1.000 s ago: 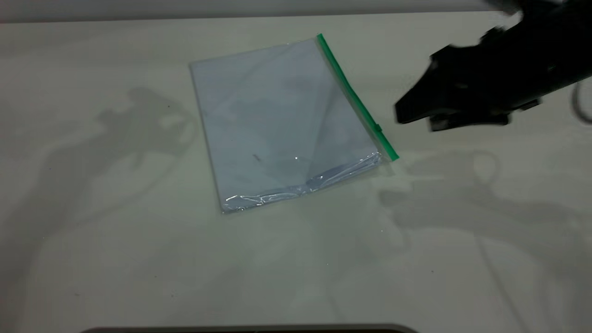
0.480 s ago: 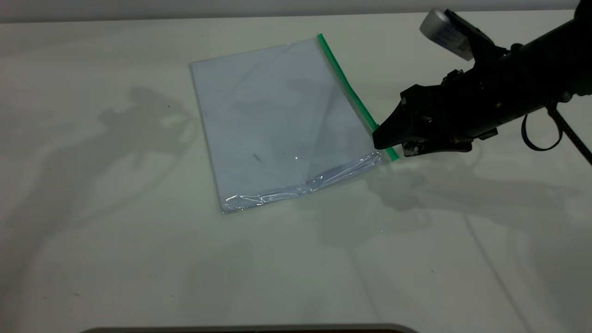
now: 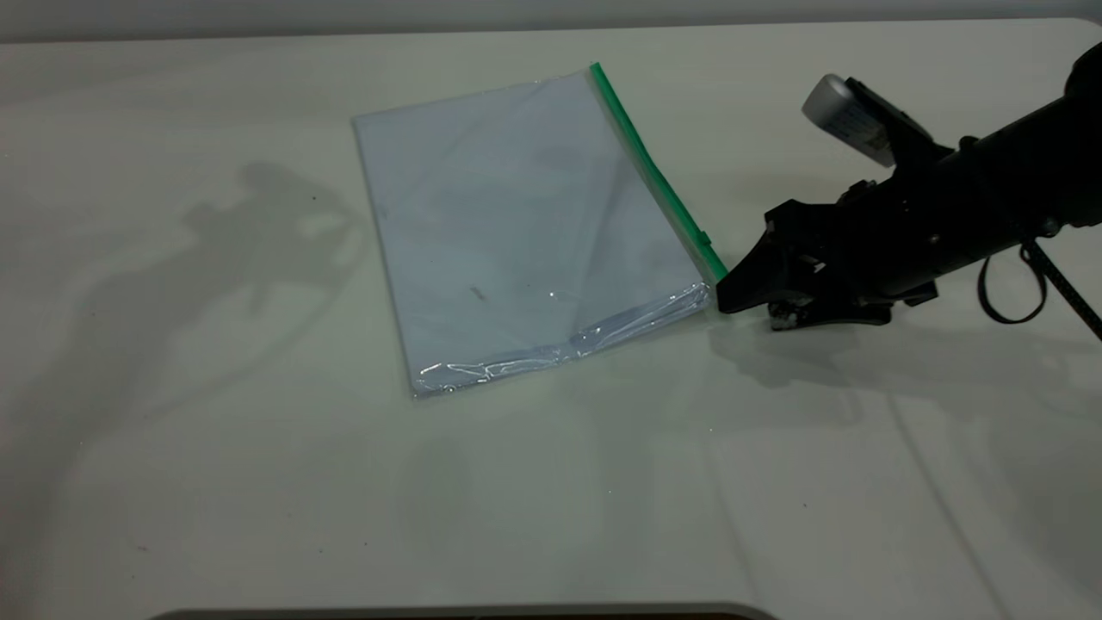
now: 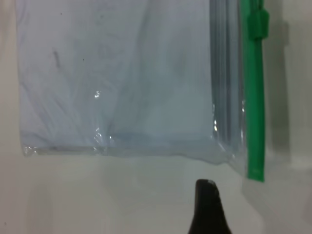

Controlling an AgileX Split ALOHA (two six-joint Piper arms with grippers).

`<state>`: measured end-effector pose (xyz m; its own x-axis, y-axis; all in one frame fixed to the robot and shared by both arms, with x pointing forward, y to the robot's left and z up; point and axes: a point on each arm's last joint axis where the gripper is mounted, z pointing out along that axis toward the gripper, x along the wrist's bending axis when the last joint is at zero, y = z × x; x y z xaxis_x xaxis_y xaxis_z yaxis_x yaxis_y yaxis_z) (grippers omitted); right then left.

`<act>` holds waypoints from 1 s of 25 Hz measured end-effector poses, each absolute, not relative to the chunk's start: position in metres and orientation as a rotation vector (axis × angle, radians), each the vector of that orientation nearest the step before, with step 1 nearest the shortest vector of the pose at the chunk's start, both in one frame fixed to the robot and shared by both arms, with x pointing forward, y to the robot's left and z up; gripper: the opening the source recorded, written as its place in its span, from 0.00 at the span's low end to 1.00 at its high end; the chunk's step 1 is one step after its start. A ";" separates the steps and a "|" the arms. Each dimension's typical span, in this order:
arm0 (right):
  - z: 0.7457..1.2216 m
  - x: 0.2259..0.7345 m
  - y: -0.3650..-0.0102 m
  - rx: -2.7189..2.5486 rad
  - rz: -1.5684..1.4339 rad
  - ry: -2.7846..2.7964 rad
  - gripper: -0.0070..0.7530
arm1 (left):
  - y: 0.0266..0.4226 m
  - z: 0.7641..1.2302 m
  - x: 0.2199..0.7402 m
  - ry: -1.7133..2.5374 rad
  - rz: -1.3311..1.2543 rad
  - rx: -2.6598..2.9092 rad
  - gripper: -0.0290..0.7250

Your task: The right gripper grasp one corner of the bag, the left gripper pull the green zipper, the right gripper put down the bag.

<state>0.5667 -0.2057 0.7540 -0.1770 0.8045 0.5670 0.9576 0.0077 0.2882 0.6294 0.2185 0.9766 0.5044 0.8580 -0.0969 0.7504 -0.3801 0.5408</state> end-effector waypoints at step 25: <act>0.738 0.586 -0.194 -1.759 -1.036 -1.946 0.72 | 0.219 0.977 0.630 1.314 0.277 2.222 0.82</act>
<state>0.5861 -0.1943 0.7379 -0.1906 0.7229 0.6641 0.9547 -0.0211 0.2970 0.6299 0.2186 0.9768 0.5036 0.8589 -0.0935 0.7482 -0.3795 0.5442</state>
